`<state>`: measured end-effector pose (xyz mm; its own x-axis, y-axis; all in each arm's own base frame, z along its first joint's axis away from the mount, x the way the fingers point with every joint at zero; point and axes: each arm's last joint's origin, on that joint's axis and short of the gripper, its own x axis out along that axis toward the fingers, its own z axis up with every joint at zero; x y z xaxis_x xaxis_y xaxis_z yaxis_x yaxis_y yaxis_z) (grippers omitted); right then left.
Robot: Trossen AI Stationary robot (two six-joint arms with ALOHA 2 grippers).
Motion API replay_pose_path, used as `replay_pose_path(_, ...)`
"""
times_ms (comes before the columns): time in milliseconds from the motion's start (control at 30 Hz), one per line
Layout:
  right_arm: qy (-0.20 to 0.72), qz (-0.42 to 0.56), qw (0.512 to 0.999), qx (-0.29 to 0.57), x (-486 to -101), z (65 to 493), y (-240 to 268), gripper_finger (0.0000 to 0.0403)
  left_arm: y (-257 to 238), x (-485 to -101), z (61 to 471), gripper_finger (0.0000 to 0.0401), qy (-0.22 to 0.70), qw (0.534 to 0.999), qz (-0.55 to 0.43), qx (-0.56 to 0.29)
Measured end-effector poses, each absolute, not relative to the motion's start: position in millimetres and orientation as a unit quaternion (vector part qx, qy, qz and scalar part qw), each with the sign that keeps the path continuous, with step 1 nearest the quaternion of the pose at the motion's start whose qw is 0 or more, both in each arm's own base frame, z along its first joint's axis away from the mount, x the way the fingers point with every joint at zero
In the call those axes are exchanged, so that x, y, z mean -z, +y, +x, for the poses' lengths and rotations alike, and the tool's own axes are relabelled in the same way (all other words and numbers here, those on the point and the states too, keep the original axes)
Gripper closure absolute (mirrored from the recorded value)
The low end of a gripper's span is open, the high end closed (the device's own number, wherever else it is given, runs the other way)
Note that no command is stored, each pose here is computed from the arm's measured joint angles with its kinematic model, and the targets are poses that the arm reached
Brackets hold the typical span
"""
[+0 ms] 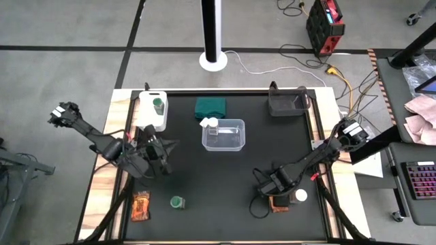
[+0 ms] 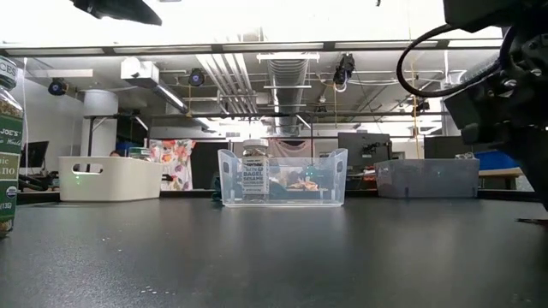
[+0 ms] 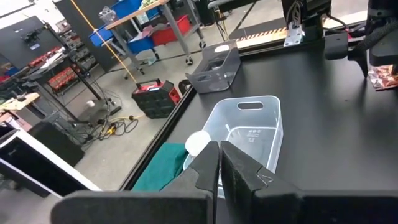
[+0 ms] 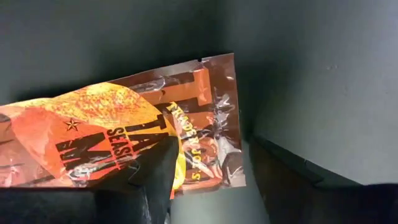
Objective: Sort spices by type
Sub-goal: Put the bottom right spice pack into the black bin
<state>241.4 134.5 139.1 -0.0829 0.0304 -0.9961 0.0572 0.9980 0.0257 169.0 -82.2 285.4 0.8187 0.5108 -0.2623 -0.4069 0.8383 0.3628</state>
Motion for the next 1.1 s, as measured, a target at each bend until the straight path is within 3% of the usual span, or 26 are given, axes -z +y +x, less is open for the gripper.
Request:
replay_pose_path(400, 0.724, 0.033, 0.689, 0.009, -131, 241, 134, 0.0271, -83, -284, 170, 0.0401, 0.181, 0.941, 0.154, -0.243)
replay_pose_path(833, 0.719, 0.033, 0.694, 0.009, -128, 241, 132, 0.0387, -83, -284, 170, 0.0401, 0.181, 0.941, 0.154, -0.242)
replay_pose_path(1100, 0.714, 0.035, 0.699, 0.007, -131, 243, 131, 0.0394, -83, -284, 170, 0.0401, 0.182, 0.94, 0.156, -0.242)
